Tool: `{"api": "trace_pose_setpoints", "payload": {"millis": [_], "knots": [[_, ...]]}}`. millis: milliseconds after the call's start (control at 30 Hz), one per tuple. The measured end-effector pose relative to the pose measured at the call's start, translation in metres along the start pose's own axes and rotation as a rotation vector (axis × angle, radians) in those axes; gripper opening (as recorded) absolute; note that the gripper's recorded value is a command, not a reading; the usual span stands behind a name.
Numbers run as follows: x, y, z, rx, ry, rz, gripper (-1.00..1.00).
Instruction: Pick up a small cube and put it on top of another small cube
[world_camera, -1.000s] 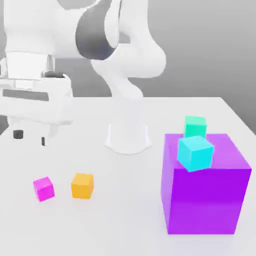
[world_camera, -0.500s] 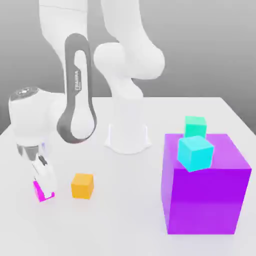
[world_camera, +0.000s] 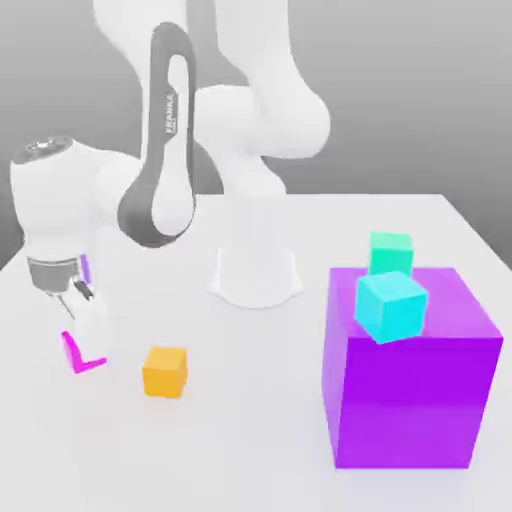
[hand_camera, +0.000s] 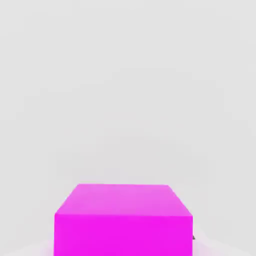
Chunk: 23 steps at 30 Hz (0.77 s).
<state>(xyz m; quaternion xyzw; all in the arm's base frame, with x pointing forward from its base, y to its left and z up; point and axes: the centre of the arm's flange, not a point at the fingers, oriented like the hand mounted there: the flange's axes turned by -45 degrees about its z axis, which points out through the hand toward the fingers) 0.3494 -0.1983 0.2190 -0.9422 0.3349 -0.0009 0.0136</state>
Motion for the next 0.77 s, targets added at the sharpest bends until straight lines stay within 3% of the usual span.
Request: {"api": "trace_pose_setpoints", "payload": {"millis": [233, 500, 633, 667, 767], "knots": [[-0.020, -0.156, -0.088, 0.027, -0.017, -0.615, -1.00], [-0.140, -0.296, -0.202, -0.007, -0.018, -1.314, -1.00], [-0.166, -0.312, -0.173, -0.021, -0.015, -1.426, -1.00], [-0.167, -0.311, -0.163, -0.022, -0.015, -1.430, 1.00], [-0.167, -0.311, -0.163, -0.022, -0.015, -1.430, 1.00]]}}
